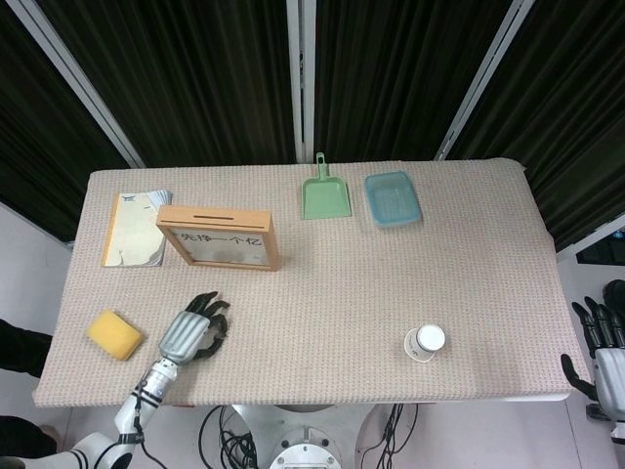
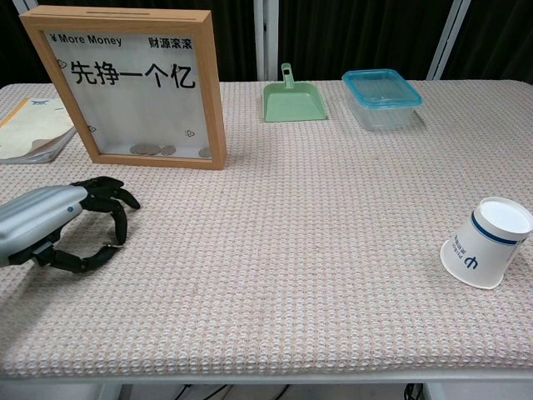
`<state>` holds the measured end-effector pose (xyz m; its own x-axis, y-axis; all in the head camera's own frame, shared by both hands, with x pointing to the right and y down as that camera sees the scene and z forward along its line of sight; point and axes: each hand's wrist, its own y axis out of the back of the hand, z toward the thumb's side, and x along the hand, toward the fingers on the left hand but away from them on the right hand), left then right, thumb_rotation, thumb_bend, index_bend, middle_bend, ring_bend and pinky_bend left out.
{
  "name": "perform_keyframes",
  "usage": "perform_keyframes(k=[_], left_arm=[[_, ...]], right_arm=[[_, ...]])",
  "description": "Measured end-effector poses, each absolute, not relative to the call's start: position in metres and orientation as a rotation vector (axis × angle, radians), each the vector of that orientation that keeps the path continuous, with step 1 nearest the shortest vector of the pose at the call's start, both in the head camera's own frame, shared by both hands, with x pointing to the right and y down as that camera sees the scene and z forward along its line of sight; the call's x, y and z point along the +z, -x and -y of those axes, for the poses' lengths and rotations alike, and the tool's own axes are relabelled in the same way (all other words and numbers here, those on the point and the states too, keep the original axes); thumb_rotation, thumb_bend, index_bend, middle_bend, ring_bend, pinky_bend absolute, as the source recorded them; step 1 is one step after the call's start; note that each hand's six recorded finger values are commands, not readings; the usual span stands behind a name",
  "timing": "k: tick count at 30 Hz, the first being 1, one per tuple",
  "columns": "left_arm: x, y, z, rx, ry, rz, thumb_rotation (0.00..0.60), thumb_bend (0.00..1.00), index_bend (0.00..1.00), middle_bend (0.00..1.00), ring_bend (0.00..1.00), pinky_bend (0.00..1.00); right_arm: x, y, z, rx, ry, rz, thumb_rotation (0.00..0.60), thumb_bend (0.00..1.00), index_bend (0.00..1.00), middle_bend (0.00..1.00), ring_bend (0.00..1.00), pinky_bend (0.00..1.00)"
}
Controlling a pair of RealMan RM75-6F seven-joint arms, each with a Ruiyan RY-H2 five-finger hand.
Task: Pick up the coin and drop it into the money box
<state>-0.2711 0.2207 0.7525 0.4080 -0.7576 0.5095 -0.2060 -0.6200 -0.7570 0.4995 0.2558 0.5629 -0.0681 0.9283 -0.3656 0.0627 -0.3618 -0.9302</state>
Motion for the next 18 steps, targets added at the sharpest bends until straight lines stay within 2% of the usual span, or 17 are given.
perform_keyframes(k=[10,18], left_arm=[[0.7474,0.2736,-0.2152,-1.166,2.046,-0.841,0.600,0.29,0.52,0.20,0.05,0.11],[0.7494,0.2741,-0.2146,-1.168,2.049,-0.854,0.600,0.35,0.54,0.21,0.05,0.11]], right_arm=[[0.5639,-0.4985,-0.2557,1.520,1.484,1.100,0.600,0.34,0.00,0.00,0.00,0.00],[0.5636,-0.4990,-0.2564,1.524,1.482,1.101,0.600,0.34,0.00,0.00,0.00,0.00]])
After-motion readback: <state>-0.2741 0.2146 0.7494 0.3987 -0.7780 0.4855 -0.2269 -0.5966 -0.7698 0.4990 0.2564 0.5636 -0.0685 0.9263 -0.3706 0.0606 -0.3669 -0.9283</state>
